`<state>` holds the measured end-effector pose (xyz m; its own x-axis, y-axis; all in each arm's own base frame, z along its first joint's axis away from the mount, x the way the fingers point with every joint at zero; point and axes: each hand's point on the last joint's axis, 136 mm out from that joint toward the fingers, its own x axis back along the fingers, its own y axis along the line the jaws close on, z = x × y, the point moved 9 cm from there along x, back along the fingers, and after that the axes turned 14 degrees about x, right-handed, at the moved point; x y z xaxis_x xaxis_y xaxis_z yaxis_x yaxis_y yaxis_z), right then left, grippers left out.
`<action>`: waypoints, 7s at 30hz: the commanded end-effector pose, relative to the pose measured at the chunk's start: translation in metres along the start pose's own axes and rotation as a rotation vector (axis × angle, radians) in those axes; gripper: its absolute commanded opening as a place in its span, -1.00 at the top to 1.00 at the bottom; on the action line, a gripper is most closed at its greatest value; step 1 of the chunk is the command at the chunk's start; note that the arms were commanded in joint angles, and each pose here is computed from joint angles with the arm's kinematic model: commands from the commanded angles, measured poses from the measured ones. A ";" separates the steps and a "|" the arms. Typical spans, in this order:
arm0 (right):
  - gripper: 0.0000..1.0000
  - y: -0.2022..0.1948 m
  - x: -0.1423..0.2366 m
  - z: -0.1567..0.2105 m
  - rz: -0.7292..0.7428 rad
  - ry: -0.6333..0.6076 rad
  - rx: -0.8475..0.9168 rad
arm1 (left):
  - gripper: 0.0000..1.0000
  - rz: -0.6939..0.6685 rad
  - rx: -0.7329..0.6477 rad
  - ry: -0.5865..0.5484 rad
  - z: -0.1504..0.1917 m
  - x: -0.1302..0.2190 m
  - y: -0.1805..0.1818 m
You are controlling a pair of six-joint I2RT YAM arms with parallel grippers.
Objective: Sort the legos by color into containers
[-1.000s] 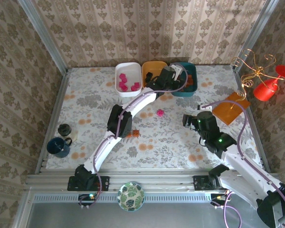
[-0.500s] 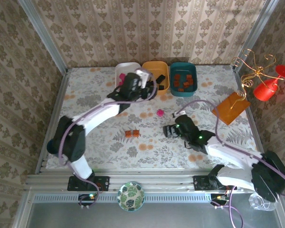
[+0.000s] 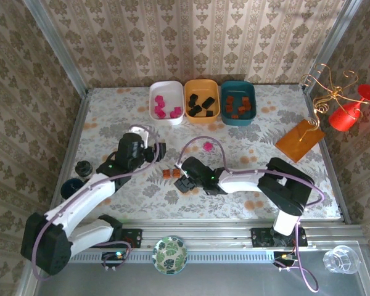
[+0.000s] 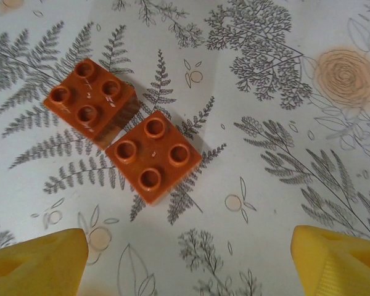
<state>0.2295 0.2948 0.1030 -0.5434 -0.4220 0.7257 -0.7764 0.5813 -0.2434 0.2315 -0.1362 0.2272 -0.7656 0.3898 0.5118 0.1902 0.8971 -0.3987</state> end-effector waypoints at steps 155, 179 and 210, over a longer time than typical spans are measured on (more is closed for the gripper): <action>-0.20 -0.409 -0.027 -0.018 0.668 0.101 -0.783 | -0.61 0.340 -0.036 0.149 0.043 0.003 -0.056; -0.64 -0.167 0.001 0.001 0.162 0.134 -0.418 | -0.67 0.399 0.049 0.185 0.056 -0.040 -0.021; 0.28 -0.151 -0.026 -0.015 -0.019 0.074 -0.374 | -0.66 0.305 0.070 0.156 0.048 -0.032 -0.004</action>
<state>0.3686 0.2183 0.1024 -0.4674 -0.2825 0.8377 -0.5856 0.8088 -0.0540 0.2261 -0.1667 0.1704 -0.5535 0.6834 0.4760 0.3681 0.7134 -0.5962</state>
